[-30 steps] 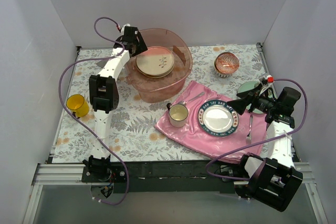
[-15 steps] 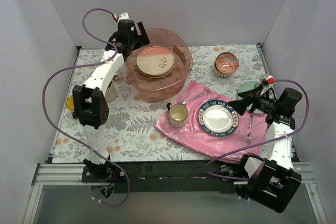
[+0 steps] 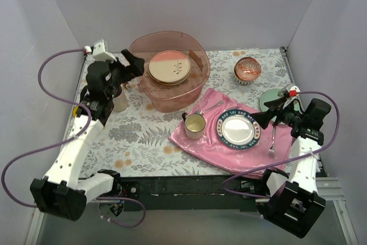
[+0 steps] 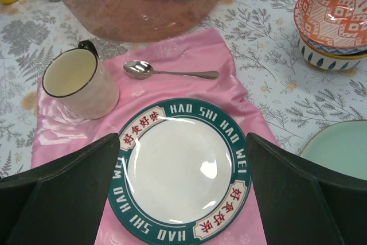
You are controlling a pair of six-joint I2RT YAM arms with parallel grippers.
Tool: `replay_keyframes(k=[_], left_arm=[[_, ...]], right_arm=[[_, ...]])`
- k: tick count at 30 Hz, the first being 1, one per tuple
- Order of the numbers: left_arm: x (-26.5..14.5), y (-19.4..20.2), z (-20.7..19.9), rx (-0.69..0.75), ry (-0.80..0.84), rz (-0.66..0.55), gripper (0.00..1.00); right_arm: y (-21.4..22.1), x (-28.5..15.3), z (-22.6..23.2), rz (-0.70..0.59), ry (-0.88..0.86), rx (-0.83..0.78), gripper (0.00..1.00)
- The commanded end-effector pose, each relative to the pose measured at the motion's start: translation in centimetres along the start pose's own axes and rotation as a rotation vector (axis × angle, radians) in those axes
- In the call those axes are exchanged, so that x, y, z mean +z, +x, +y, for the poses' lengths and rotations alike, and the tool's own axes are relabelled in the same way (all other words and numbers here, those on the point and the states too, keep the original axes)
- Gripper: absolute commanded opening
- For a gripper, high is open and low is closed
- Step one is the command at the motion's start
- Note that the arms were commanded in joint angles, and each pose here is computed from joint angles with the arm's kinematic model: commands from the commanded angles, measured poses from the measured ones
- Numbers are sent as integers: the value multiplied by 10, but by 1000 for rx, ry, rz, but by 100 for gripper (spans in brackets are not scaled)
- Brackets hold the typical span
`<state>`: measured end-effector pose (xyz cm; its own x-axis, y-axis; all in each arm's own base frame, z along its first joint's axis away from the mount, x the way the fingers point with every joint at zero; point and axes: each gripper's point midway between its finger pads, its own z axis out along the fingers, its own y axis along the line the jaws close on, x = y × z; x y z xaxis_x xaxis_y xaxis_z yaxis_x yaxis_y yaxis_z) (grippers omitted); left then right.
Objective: Place the mixed dishes into the plastic bin
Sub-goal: Place the plate in the plastic bin, then pick up the plate at the center of the board.
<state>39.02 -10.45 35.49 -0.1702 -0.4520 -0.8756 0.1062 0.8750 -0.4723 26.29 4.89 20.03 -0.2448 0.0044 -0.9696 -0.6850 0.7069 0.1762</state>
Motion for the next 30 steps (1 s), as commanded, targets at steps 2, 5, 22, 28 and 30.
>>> replay_keyframes(k=[2,5,22,28,30], left_arm=[[-52,48,3,23,123,91,98],[-76,73,9,43,159,132,98],[-107,124,31,112,211,162,98],[-107,123,30,118,212,160,98],[-107,123,31,121,211,161,98]], right_arm=[[-7,-9,-14,74,64,-198,99],[0,-14,-17,142,55,-269,99],[23,-13,-69,503,293,-404,97],[45,-8,-101,644,465,-394,87],[49,-5,-113,669,513,-415,85]])
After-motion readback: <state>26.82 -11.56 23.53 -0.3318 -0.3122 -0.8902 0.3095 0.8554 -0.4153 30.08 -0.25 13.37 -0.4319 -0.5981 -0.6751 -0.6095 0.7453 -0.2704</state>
